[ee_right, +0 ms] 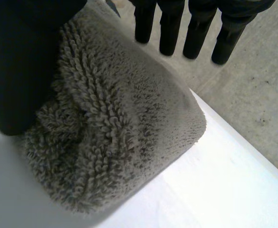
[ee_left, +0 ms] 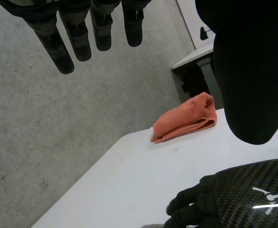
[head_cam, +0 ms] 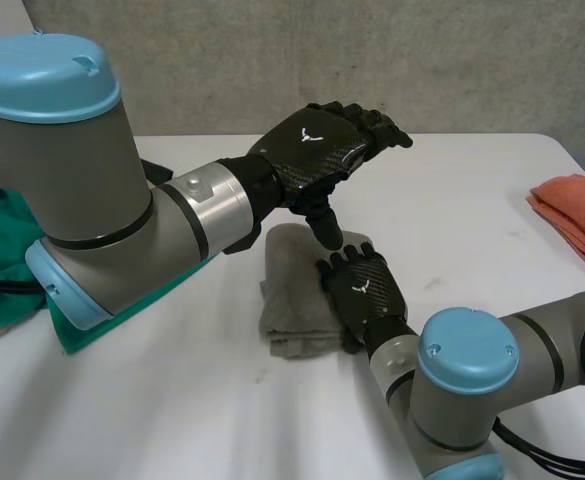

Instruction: Fold the laundry.

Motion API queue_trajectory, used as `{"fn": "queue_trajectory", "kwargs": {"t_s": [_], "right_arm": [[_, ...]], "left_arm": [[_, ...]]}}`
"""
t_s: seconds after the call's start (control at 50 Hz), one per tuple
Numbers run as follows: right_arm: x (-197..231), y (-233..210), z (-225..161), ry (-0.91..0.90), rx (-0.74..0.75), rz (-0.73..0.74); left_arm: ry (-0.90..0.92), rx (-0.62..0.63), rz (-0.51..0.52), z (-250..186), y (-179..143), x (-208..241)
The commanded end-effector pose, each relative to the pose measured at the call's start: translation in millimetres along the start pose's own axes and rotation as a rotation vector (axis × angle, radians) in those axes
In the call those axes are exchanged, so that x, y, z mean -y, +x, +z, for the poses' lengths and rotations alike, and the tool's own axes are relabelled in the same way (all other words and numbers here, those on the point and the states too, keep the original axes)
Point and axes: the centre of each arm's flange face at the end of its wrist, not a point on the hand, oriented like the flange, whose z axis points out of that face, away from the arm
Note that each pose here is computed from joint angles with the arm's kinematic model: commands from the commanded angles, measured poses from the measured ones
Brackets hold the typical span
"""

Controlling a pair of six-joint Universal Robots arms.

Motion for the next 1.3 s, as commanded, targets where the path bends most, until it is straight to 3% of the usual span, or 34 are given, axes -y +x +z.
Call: {"fn": "queue_trajectory", "kwargs": {"t_s": [0.02,0.12,0.28,0.36,0.5,0.56,0.64,0.84,0.92,1.1,1.3], "right_arm": [[2.8,-2.1,8.9,0.031,0.022,0.003],[20.6,5.6,16.4,0.123,-0.003,0.012],[83.8,123.8,48.7,0.342,-0.247,0.058],[94.9,177.1,59.3,0.418,-0.310,0.063],[84.9,312.9,54.3,0.494,-0.497,0.087],[52.9,370.3,48.3,0.488,-0.567,0.098],[-0.8,407.6,50.2,0.449,-0.576,0.073],[-153.0,431.0,48.3,0.291,-0.442,0.100],[-190.1,432.8,33.8,0.229,-0.433,0.135],[-173.5,471.9,-10.8,0.152,-0.533,0.081],[-129.2,496.3,-60.1,0.034,-0.611,0.186]], "left_arm": [[0.002,0.000,0.000,-0.1,-0.1,0.8],[0.008,0.006,0.002,0.3,-1.8,2.7],[0.069,0.024,0.031,1.9,-7.4,23.2],[0.134,0.042,0.023,-0.7,-13.4,45.1],[0.217,0.047,-0.023,-3.4,-16.4,64.2],[0.213,0.043,-0.029,-2.9,-14.6,61.0],[0.191,0.039,-0.042,-2.1,-13.2,52.6],[0.142,0.033,-0.066,2.3,-11.2,32.6],[0.131,0.035,-0.072,3.7,-11.3,27.9],[0.126,0.033,-0.075,3.5,-10.2,26.5],[0.136,0.014,-0.072,2.0,-1.2,33.1]]}}
